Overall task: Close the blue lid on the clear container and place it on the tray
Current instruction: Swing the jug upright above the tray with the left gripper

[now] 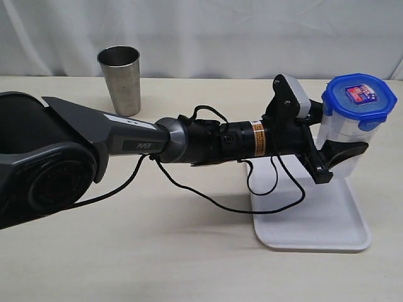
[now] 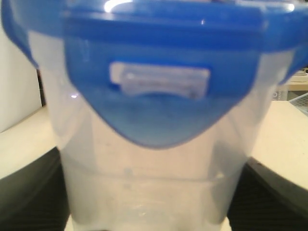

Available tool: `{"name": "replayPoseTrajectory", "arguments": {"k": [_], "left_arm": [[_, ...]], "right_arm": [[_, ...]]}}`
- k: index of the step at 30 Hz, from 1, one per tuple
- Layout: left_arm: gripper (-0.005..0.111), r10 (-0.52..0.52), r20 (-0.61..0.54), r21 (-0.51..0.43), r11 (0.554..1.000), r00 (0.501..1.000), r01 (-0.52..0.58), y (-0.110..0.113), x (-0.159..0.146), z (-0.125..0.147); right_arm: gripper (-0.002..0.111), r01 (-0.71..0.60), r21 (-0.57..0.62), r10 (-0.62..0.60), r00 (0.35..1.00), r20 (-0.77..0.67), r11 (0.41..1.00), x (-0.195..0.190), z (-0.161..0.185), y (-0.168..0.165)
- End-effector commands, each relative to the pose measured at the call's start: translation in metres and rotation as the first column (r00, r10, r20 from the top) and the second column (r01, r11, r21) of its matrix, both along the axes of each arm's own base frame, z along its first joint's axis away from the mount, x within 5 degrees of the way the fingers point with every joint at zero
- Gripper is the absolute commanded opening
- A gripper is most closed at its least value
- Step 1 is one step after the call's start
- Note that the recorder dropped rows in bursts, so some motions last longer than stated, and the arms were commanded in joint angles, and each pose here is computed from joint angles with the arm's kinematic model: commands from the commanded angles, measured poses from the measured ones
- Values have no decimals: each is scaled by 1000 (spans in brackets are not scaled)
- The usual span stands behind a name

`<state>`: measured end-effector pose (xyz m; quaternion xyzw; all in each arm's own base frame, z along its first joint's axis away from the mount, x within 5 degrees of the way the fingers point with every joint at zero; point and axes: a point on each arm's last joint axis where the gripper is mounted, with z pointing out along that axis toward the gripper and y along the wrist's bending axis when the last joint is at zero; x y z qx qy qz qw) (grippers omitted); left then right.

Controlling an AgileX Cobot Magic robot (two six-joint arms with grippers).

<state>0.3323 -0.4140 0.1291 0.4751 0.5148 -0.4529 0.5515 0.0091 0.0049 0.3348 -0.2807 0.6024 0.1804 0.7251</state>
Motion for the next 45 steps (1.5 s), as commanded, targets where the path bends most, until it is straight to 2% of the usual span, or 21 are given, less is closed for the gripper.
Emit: {"name": "replayPoseTrajectory", "arguments": {"k": [1,5,21,34,37,39,43,45], "left_arm": [[0,11,-5,-33,999,1000,-11,-4,-1,9],[0,9,-10,-28,1000,1000,-9,-5,-2,5],[0,49,-90,45,998,995,-45,-3,1,-46],[2,37,-89,23,999,995,-35,-2,2,-45],[18,35,-87,15,999,996,-34,0,3,-44],[36,30,-81,20,999,996,-28,0,3,-44],[84,35,-38,49,998,999,-33,0,4,-47],[95,51,-43,62,997,998,-48,0,5,-48]], "right_arm": [[5,7,-5,-7,1000,-3,1000,0,-2,0],[5,7,-5,-7,1000,-3,1000,0,-2,0],[5,7,-5,-7,1000,-3,1000,0,-2,0],[5,7,-5,-7,1000,-3,1000,0,-2,0],[5,7,-6,-7,1000,-5,1000,0,-2,0],[5,7,-8,-7,1000,-6,1000,0,-2,0],[5,7,-9,-8,1000,-8,1000,0,-3,0],[5,8,-10,-8,1000,-9,1000,0,-3,0]]}}
